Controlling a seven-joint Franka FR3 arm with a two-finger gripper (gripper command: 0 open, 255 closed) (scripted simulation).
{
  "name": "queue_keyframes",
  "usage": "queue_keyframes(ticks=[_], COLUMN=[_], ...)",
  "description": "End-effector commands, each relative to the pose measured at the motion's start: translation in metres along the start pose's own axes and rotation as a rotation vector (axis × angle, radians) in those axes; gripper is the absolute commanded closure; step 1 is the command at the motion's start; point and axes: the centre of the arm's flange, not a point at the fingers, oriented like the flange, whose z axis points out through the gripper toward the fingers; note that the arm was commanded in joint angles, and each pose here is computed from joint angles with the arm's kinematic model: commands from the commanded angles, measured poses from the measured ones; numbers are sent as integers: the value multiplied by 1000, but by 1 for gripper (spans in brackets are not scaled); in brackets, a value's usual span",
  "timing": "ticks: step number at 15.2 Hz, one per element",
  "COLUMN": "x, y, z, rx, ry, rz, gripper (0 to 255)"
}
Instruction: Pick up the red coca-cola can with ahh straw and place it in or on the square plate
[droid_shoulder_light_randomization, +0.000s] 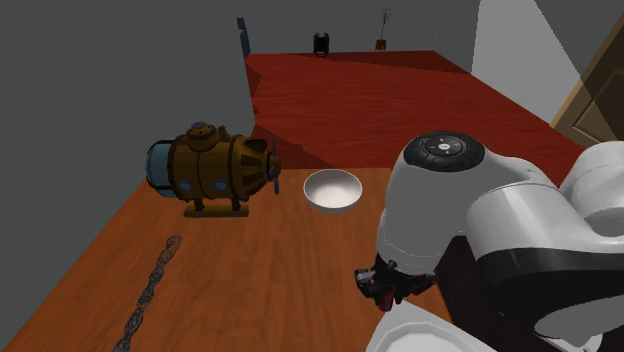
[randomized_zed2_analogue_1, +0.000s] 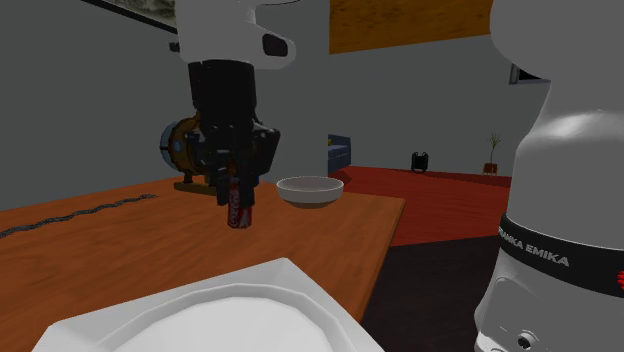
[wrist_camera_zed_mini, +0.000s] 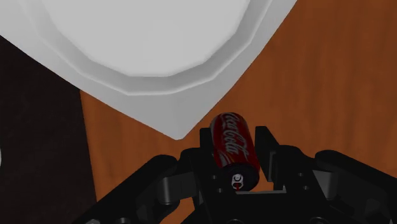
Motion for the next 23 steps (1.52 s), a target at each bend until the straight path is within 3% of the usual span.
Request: queue_keyframes(ticks=[1, 12, 23], x=[-25, -151, -153], y=[13, 80, 79], z=[-2, 0, 57], rx=[0, 0, 0], ry=[-1, -1, -1], rz=[2, 2, 2], gripper=[255, 255, 255])
